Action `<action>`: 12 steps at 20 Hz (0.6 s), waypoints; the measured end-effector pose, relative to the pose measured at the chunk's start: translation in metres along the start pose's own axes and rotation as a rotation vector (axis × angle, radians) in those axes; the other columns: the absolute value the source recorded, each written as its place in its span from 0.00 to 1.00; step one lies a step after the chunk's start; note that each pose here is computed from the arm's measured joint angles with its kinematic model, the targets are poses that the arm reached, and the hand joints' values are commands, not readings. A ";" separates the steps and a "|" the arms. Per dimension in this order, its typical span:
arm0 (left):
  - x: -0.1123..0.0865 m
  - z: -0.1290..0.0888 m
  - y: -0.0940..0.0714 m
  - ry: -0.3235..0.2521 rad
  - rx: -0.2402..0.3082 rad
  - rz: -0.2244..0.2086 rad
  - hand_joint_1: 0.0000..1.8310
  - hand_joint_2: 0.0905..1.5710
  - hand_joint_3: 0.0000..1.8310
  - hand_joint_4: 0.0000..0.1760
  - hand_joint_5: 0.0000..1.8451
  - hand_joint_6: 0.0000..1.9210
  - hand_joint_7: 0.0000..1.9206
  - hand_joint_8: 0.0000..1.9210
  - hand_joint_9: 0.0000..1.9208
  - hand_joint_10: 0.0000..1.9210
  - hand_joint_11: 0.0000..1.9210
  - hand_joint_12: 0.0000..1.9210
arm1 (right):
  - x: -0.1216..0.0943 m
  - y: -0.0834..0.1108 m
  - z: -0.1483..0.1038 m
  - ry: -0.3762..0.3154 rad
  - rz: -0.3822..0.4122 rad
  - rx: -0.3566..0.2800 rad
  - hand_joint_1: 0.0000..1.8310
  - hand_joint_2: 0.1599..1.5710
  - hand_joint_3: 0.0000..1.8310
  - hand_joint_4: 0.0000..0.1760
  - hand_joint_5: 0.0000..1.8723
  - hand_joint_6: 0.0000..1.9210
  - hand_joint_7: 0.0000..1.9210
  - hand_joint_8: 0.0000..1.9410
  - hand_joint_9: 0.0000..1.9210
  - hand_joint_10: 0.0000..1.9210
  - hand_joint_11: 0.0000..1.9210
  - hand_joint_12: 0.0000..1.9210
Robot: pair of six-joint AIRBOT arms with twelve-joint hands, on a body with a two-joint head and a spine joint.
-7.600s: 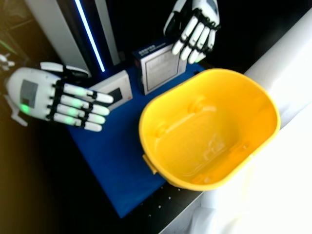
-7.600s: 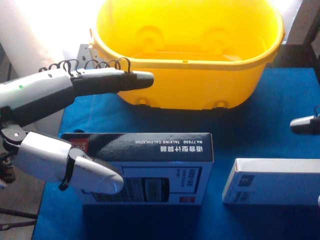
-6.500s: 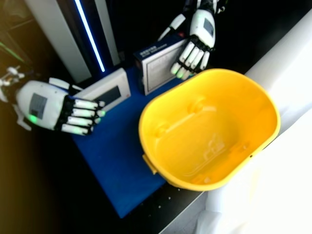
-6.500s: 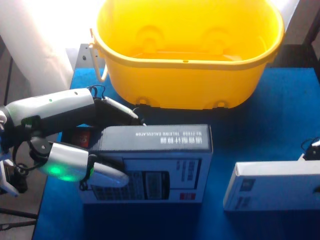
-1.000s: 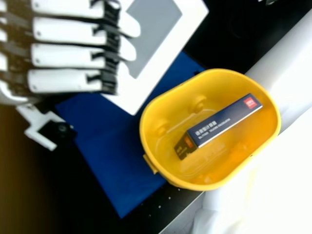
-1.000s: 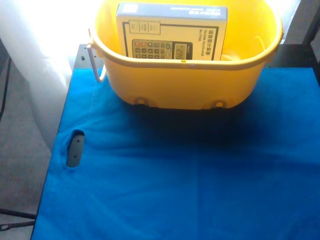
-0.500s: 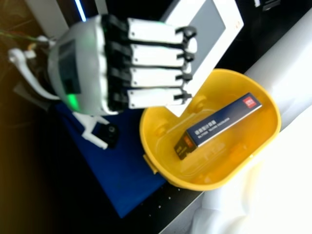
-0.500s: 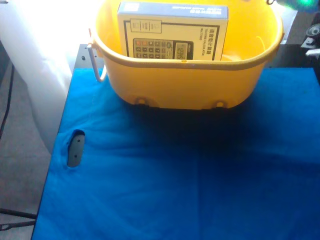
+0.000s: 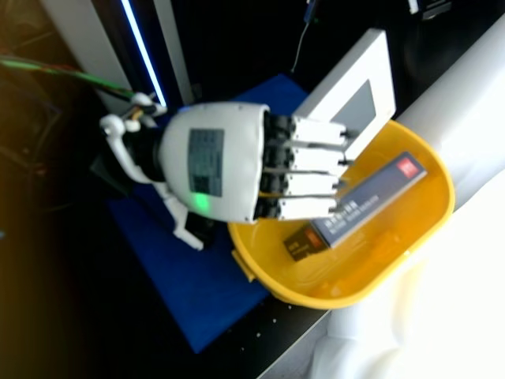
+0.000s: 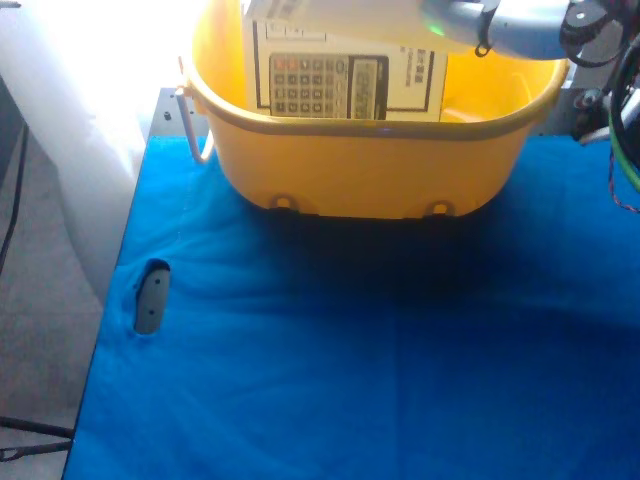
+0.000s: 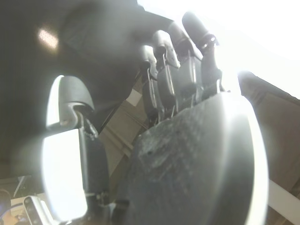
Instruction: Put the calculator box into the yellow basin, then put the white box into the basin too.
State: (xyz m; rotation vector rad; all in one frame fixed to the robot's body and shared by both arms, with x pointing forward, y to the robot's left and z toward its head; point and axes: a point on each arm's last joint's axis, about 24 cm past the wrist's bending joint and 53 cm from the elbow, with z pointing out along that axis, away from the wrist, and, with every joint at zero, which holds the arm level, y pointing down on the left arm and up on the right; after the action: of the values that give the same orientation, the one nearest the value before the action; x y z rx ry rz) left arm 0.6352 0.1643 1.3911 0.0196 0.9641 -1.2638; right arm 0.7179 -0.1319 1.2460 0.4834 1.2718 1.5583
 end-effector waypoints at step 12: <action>0.005 -0.003 0.004 0.015 -0.010 -0.017 0.56 0.74 0.00 0.00 0.31 0.01 0.24 0.01 0.15 0.23 0.00 0.63 | -0.005 0.009 0.003 -0.014 0.001 -0.025 0.58 0.55 0.00 0.00 0.14 0.00 0.03 0.00 0.00 0.00 0.00 0.07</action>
State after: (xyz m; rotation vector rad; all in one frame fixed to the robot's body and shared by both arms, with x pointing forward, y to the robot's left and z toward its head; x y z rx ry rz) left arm 0.6360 0.1634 1.3843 0.0126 0.9851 -1.2760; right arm 0.7187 -0.1342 1.2567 0.4780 1.2408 1.5673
